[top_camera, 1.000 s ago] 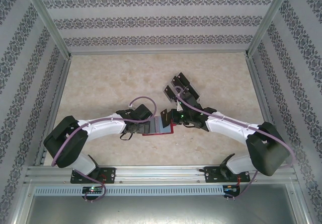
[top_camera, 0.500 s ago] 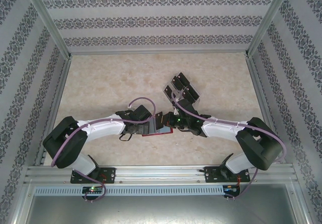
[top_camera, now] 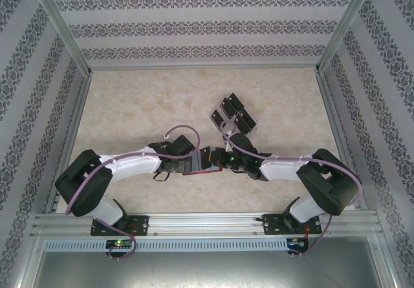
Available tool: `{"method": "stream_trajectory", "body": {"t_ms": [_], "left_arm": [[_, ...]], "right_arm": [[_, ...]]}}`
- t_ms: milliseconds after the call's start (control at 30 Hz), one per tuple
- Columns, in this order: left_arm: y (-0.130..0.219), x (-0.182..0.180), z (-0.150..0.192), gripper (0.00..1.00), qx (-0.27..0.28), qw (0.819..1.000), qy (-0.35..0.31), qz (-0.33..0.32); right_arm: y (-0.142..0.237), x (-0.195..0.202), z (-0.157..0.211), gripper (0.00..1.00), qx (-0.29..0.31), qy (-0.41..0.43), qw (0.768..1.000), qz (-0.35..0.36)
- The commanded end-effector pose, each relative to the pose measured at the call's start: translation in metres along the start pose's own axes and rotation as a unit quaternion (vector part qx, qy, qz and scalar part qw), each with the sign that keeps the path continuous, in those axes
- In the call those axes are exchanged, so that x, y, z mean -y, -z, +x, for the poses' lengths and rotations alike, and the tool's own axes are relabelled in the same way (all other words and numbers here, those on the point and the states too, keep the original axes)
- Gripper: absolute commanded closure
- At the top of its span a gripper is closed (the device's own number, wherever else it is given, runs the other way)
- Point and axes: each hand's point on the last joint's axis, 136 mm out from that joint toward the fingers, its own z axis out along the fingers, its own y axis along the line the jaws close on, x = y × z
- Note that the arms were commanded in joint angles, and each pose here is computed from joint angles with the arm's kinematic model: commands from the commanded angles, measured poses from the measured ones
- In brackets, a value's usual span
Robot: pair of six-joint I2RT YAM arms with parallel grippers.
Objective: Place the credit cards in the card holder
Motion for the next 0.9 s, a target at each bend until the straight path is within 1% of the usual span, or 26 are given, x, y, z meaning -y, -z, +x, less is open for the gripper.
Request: {"method": "stream_trajectory", "body": {"t_ms": [0, 233, 467, 867], "left_arm": [[-0.004, -0.01, 0.012, 0.0, -0.013, 1.0, -0.007, -0.022], [-0.004, -0.01, 0.013, 0.0, -0.014, 1.0, -0.008, -0.024], [-0.003, -0.011, 0.012, 0.0, -0.015, 1.0, -0.007, -0.025], [-0.003, -0.014, 0.014, 0.0, -0.014, 0.999, -0.008, -0.027]], "right_arm": [[0.003, -0.015, -0.007, 1.0, 0.017, 0.025, 0.998, -0.055], [0.005, -0.024, -0.008, 1.0, 0.011, 0.026, 0.994, -0.108], [-0.005, -0.019, -0.006, 1.0, 0.003, 0.001, 0.991, -0.136], [0.003, -0.005, -0.012, 1.0, 0.02, -0.016, 0.991, -0.135]]}}
